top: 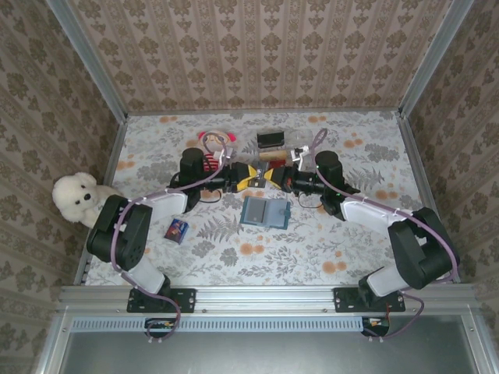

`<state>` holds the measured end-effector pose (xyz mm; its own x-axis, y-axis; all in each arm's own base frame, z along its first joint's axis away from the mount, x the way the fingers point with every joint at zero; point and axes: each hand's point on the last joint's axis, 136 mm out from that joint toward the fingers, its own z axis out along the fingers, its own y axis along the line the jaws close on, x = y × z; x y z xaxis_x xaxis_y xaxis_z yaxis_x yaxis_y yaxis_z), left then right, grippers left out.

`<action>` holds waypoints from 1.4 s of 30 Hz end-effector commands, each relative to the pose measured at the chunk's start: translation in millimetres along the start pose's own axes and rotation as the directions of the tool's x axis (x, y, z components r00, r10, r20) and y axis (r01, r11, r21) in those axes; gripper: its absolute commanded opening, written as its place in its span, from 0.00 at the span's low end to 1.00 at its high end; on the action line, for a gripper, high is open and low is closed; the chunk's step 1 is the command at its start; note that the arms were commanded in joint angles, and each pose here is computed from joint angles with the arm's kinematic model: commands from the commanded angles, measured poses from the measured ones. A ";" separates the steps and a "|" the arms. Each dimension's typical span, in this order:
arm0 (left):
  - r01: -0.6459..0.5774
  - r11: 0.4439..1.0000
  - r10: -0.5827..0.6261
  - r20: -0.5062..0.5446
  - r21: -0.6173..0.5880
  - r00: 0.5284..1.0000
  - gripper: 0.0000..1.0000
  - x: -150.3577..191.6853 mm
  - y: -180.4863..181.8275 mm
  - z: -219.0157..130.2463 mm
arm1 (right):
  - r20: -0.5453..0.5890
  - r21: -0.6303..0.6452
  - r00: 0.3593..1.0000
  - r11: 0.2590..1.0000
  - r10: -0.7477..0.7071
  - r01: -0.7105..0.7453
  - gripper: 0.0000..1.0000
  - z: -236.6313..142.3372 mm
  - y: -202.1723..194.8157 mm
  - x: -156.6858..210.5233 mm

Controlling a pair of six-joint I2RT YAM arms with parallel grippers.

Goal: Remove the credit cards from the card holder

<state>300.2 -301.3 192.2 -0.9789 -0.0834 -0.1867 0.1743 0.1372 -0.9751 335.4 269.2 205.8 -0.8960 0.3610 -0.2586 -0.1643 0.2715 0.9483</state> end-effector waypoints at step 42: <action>-0.367 0.793 0.365 -0.102 -0.486 0.925 0.00 -36.1 20.3 -21.3 | 0.172 0.452 0.985 0.889 -0.016 -0.065 0.93 -45.7 -82.4 -26.9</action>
<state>342.5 -294.9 209.8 -0.8843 -0.0668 -0.4621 0.3855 0.4540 -0.8033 357.8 217.0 154.1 -0.8222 0.5055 -0.2616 0.0578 0.5314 0.8451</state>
